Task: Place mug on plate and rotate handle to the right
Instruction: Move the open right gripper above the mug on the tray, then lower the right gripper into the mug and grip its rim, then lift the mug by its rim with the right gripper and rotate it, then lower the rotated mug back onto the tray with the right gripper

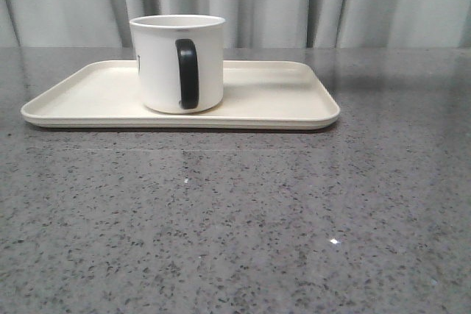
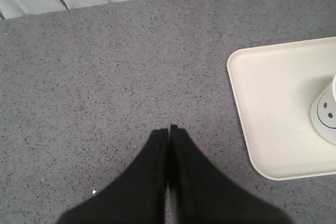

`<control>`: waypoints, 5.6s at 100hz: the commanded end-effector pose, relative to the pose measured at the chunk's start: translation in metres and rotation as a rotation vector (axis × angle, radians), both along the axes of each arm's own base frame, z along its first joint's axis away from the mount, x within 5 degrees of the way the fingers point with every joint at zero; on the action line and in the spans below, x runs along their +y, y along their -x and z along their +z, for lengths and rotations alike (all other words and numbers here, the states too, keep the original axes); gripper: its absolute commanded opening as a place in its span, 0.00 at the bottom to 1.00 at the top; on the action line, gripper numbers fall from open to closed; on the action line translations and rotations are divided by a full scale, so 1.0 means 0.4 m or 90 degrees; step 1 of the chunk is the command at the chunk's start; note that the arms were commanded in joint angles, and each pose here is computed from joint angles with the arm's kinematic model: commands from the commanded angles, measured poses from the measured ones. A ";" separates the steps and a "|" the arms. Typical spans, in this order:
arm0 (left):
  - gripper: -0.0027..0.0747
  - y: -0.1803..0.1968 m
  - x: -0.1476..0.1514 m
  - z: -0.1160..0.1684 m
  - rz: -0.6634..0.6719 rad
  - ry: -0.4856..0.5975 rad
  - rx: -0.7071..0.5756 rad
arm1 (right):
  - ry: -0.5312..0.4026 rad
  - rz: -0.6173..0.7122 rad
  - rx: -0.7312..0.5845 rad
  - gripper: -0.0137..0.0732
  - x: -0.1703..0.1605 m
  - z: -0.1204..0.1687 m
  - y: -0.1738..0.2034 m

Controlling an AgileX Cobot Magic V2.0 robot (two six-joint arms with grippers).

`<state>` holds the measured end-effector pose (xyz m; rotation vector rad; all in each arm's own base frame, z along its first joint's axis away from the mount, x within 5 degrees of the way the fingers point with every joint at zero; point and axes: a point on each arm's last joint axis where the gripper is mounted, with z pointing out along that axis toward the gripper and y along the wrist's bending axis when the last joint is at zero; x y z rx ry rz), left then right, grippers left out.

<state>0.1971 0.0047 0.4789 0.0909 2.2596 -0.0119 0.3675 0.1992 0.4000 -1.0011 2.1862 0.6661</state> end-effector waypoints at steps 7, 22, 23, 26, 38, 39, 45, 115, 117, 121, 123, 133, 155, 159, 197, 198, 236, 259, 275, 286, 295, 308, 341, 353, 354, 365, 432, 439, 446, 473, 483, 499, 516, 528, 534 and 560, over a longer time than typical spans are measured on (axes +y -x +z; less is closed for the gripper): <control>0.01 0.014 -0.003 0.033 0.001 0.010 -0.059 | -0.025 0.010 -0.052 0.68 0.019 0.065 0.038; 0.01 0.015 -0.003 0.032 0.001 0.010 -0.053 | 0.020 0.016 -0.039 0.68 0.049 0.027 0.034; 0.01 0.016 -0.003 0.031 0.000 0.010 -0.051 | 0.021 0.015 -0.036 0.68 0.050 0.025 0.033; 0.01 0.016 -0.003 0.031 0.000 0.010 -0.050 | 0.029 0.011 -0.031 0.68 0.054 0.019 0.032; 0.01 0.016 -0.003 0.031 0.000 0.010 -0.050 | 0.048 0.010 -0.028 0.68 0.069 -0.001 0.026; 0.01 0.016 -0.003 0.031 0.000 0.010 -0.050 | 0.049 0.011 -0.028 0.68 0.070 -0.002 0.026; 0.01 0.016 -0.003 0.031 0.000 0.010 -0.050 | 0.048 0.010 -0.029 0.68 0.071 -0.002 0.026; 0.01 0.016 -0.003 0.031 -0.003 0.005 -0.051 | 0.075 -0.012 0.019 0.68 0.089 -0.078 -0.015; 0.01 0.016 -0.003 0.031 -0.003 0.005 -0.051 | 0.074 -0.012 0.018 0.68 0.089 -0.078 -0.015; 0.01 0.016 -0.003 0.031 -0.005 0.004 -0.051 | 0.073 -0.014 0.017 0.68 0.090 -0.078 -0.017; 0.01 0.016 -0.003 0.031 -0.006 0.002 -0.051 | 0.073 -0.013 0.016 0.68 0.091 -0.078 -0.017; 0.01 0.016 -0.003 0.031 -0.007 0.001 -0.051 | 0.068 -0.014 0.008 0.68 0.096 -0.076 -0.016; 0.01 0.016 -0.003 0.031 -0.007 0.001 -0.051 | 0.071 -0.002 0.017 0.68 0.126 -0.104 -0.019; 0.01 0.016 -0.003 0.031 -0.007 0.000 -0.051 | 0.072 0.000 0.018 0.68 0.130 -0.107 -0.018; 0.01 0.016 -0.003 0.030 -0.009 -0.001 -0.049 | 0.070 -0.004 0.011 0.68 0.131 -0.109 -0.022; 0.01 0.017 -0.003 0.030 -0.009 -0.001 -0.047 | 0.070 -0.004 0.011 0.68 0.131 -0.109 -0.022; 0.01 0.018 -0.004 0.028 -0.010 -0.001 -0.043 | 0.073 -0.004 0.014 0.68 0.133 -0.114 -0.024; 0.01 0.018 -0.004 0.028 -0.011 -0.002 -0.041 | 0.085 0.002 0.034 0.56 0.137 -0.139 -0.031; 0.01 0.018 -0.004 0.028 -0.011 -0.002 -0.041 | 0.087 0.003 0.037 0.37 0.137 -0.142 -0.031; 0.01 0.018 -0.004 0.028 -0.012 -0.003 -0.041 | 0.087 0.003 0.037 0.25 0.137 -0.142 -0.031; 0.01 0.018 -0.004 0.028 -0.019 -0.012 -0.042 | 0.087 0.003 0.038 0.16 0.137 -0.142 -0.031; 0.01 0.018 -0.004 0.028 -0.019 -0.012 -0.042 | 0.085 0.003 0.035 0.09 0.137 -0.137 -0.031; 0.01 0.018 -0.004 0.028 -0.019 -0.013 -0.042 | 0.068 0.026 -0.023 0.09 0.132 -0.042 -0.017; 0.01 0.018 -0.004 0.028 -0.020 -0.011 -0.042 | 0.073 0.055 -0.053 0.09 0.120 0.016 0.003; 0.01 0.018 -0.004 0.028 -0.020 -0.011 -0.042 | 0.074 0.057 -0.055 0.09 0.119 0.018 0.004; 0.01 0.018 -0.005 0.028 -0.021 -0.010 -0.042 | 0.090 0.083 -0.075 0.09 0.108 0.044 0.016; 0.01 0.018 -0.008 0.028 -0.028 -0.003 -0.043 | 0.193 0.202 -0.210 0.09 0.096 0.043 0.011; 0.01 0.018 -0.008 0.028 -0.028 -0.002 -0.043 | 0.206 0.229 -0.231 0.09 0.096 0.042 0.011; 0.01 0.018 -0.008 0.028 -0.028 -0.002 -0.043 | 0.211 0.240 -0.240 0.09 0.098 0.042 0.011; 0.01 0.017 -0.008 0.030 -0.028 -0.003 -0.048 | 0.224 0.302 -0.267 0.09 0.130 0.032 0.031; 0.01 0.017 -0.008 0.030 -0.028 -0.003 -0.048 | 0.233 0.336 -0.268 0.09 0.154 0.014 0.044; 0.01 0.017 -0.008 0.030 -0.028 -0.003 -0.048 | 0.249 0.370 -0.231 0.09 0.173 -0.039 0.050; 0.01 0.017 -0.008 0.030 -0.028 -0.003 -0.048 | 0.269 0.377 -0.218 0.09 0.171 -0.063 0.045; 0.01 0.017 -0.008 0.030 -0.028 -0.003 -0.048 | 0.271 0.383 -0.230 0.09 0.168 -0.054 0.050; 0.01 0.017 -0.008 0.030 -0.028 -0.003 -0.047 | 0.275 0.385 -0.235 0.09 0.166 -0.051 0.051; 0.01 0.018 -0.008 0.029 -0.029 -0.003 -0.044 | 0.297 0.408 -0.260 0.09 0.162 -0.051 0.048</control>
